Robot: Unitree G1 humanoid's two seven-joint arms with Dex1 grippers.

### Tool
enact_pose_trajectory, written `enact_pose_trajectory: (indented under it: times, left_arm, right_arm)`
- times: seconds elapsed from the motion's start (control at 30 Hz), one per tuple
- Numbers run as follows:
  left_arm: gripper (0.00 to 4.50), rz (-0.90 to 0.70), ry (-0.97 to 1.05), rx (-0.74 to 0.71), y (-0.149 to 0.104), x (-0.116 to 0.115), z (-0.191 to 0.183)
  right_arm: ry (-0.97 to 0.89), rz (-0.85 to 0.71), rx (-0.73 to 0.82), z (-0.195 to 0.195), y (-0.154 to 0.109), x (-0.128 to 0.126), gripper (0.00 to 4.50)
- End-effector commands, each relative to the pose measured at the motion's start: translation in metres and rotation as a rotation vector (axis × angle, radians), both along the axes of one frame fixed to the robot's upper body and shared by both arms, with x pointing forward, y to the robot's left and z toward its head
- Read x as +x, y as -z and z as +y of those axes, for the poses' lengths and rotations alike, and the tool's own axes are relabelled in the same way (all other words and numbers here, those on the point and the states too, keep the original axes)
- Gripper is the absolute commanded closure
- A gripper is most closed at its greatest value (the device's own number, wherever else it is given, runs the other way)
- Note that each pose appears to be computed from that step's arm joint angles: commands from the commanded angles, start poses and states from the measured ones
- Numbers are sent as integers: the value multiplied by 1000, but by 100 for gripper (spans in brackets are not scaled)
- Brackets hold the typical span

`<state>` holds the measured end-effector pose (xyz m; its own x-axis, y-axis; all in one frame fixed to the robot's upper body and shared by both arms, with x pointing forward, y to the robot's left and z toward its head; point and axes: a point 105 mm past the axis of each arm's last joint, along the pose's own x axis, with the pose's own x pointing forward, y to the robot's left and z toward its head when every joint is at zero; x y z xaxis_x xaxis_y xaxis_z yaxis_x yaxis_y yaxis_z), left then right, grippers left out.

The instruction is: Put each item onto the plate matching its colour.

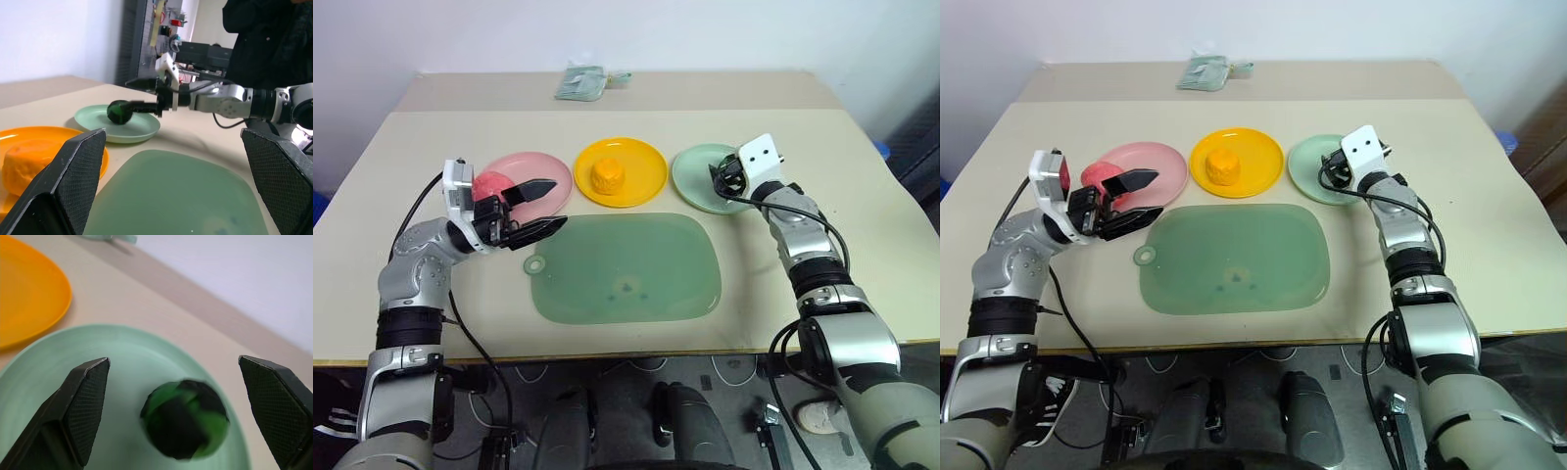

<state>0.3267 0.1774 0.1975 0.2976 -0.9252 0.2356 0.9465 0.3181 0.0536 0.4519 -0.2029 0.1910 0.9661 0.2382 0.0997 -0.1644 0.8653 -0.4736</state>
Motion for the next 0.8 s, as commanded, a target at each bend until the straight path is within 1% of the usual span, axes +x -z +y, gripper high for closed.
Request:
enact_pose_trajectory:
  times: [0.03,0.1,0.13,0.2,0.27,0.4,0.47,0.53,0.57,0.6,0.63,0.7,0.8]
  left_arm:
    - [0,-42,0,6,-11,-3,3]
    - [0,-36,1,3,-10,-3,2]
    - [0,-36,3,3,-9,-2,0]
    - [0,-30,10,1,-8,-1,-2]
    - [0,-27,19,-6,-7,-1,-5]
    - [0,-16,26,-8,-2,1,-8]
    - [0,-9,27,-7,1,1,-5]
    - [0,-3,26,-2,3,0,-3]
    - [0,-1,26,-1,4,-1,-2]
    - [0,2,28,-2,4,-1,-6]
    - [0,16,30,-2,6,-2,-4]
    - [0,41,37,-5,10,-2,-5]
    - [0,65,61,-2,16,0,-13]
  right_arm:
    - [-42,-136,71,-13,-41,-19,7]
    - [-81,-156,86,-17,-47,-35,7]
    - [-109,-151,104,-17,-47,-43,7]
    - [-153,-156,92,-16,-46,-60,7]
    - [-200,-132,143,-17,-43,-75,7]
    - [-234,-103,148,-14,-36,-96,7]
    - [-272,-70,153,-8,-31,-107,7]
    - [-394,-8,172,6,-25,-128,7]
    - [-430,12,175,10,-23,-135,7]
    - [-446,25,168,6,-22,-142,7]
    - [-495,67,172,11,-18,-154,7]
    - [-569,120,130,18,-12,-175,7]
    - [-609,172,98,24,-5,-189,7]
